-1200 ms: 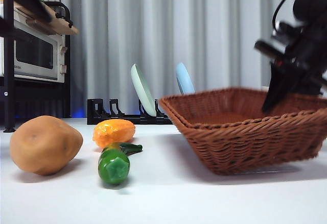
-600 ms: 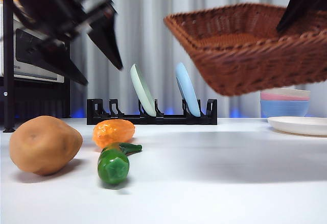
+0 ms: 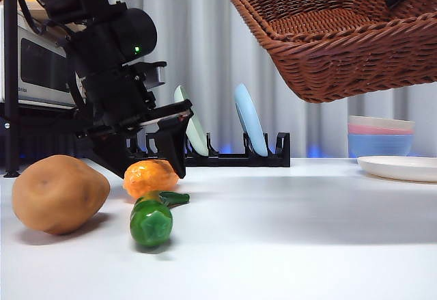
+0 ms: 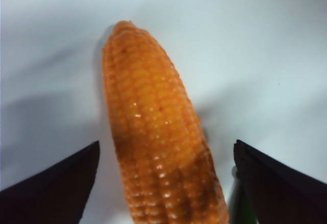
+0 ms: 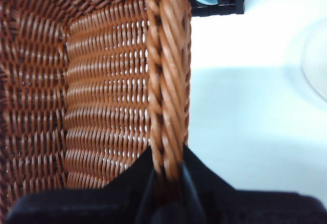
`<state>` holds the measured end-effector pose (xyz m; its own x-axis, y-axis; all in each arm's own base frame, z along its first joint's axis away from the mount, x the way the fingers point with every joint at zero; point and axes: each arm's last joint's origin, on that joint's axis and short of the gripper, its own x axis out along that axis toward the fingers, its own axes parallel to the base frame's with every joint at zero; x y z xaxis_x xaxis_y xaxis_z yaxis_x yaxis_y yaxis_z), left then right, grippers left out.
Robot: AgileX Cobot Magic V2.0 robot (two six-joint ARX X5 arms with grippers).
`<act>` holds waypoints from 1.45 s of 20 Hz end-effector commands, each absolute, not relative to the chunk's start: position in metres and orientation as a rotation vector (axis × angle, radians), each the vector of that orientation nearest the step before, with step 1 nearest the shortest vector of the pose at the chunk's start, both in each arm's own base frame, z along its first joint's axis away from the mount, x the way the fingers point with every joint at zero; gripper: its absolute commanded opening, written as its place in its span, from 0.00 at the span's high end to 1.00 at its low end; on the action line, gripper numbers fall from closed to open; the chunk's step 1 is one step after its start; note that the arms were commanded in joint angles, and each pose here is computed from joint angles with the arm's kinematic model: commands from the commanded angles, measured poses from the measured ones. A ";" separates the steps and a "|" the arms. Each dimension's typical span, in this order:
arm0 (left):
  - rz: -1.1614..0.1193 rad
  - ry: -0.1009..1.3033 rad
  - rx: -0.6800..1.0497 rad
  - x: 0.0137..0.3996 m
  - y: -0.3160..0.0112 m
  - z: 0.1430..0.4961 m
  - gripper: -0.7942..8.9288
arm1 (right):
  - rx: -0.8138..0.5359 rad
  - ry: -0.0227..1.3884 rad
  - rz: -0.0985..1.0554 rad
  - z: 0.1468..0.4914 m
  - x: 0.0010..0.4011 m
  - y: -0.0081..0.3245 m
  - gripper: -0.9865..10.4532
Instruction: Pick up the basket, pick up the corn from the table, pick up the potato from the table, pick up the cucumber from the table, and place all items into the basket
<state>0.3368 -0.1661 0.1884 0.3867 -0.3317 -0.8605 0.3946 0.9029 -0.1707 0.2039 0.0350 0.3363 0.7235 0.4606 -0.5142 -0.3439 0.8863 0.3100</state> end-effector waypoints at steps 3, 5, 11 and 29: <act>-0.513 1.055 0.144 0.338 -0.168 0.185 0.93 | 0.211 0.598 0.447 0.339 0.204 0.035 0.93; -0.519 1.038 0.152 0.338 -0.168 0.189 0.93 | 0.204 0.598 0.421 0.339 0.204 0.034 0.93; -0.506 0.748 0.101 0.306 -0.146 0.296 0.93 | 0.226 0.628 0.390 0.327 0.225 0.036 0.93; -0.757 0.690 0.189 0.224 -0.260 0.301 0.91 | 0.414 0.715 0.546 0.294 0.273 0.079 0.93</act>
